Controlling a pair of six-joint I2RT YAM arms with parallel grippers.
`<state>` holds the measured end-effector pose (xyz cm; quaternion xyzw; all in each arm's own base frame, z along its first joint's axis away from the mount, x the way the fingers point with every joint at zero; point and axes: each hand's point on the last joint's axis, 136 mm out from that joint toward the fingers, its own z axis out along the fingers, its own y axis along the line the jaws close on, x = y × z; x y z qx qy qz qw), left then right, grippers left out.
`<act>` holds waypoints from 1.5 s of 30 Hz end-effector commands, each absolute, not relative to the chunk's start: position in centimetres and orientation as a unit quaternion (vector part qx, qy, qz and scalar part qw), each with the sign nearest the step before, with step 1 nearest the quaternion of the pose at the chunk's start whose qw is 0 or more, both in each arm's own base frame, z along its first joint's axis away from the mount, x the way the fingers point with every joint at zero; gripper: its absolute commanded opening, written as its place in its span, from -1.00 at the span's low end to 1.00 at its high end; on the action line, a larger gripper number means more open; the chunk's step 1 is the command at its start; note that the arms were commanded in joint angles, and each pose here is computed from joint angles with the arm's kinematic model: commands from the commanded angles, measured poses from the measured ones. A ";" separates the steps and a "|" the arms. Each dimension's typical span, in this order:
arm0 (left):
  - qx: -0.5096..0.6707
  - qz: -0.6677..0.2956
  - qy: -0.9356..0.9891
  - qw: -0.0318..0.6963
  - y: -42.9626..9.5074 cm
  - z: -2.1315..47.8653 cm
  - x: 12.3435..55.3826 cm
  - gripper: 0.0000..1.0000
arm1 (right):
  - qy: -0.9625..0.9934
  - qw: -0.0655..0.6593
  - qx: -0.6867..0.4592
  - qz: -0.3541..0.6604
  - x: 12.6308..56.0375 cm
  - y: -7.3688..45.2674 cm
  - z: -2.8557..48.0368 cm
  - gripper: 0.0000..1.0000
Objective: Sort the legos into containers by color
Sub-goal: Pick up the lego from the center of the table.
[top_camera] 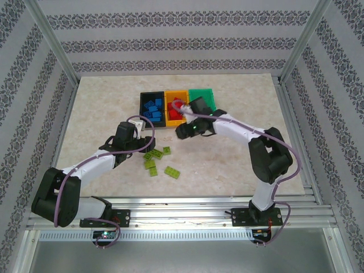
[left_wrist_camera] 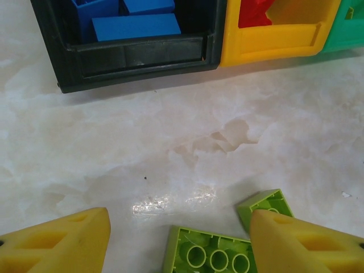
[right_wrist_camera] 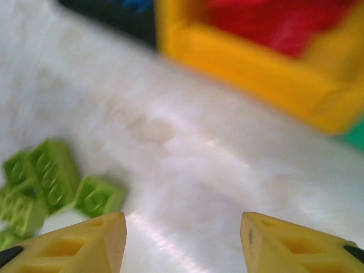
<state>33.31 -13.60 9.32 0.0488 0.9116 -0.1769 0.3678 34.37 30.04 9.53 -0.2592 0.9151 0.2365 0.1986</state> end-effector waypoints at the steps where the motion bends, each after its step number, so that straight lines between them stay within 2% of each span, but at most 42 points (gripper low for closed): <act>1: 0.041 -0.169 0.907 0.384 -13.0 10.2 33.7 0.32 | 0.890 0.179 -0.346 0.238 30.5 32.0 9.9 0.13; 7: 0.030 -0.162 0.915 0.367 -12.8 9.2 33.8 0.32 | 0.885 0.154 -0.365 0.245 28.7 35.0 8.3 0.22; 16: 0.021 -0.149 0.920 0.361 -12.3 8.8 33.9 0.32 | 0.909 0.145 -0.307 0.241 29.6 36.7 5.9 0.37; 29: 0.024 -0.160 0.918 0.362 -12.6 9.0 33.8 0.32 | 0.933 0.127 -0.275 0.194 30.1 36.7 2.8 0.36; 32: 0.025 -0.159 0.918 0.362 -12.7 9.0 33.9 0.32 | 0.936 0.127 -0.283 0.169 30.1 36.4 2.4 0.25; 38: 0.025 -0.160 0.918 0.362 -12.7 9.0 33.9 0.32 | 0.941 0.130 -0.265 0.164 30.5 34.3 2.5 -0.17; 45: 0.026 -0.164 0.918 0.360 -12.9 8.9 33.9 0.32 | 0.943 0.150 -0.228 0.189 32.0 32.0 4.4 -0.21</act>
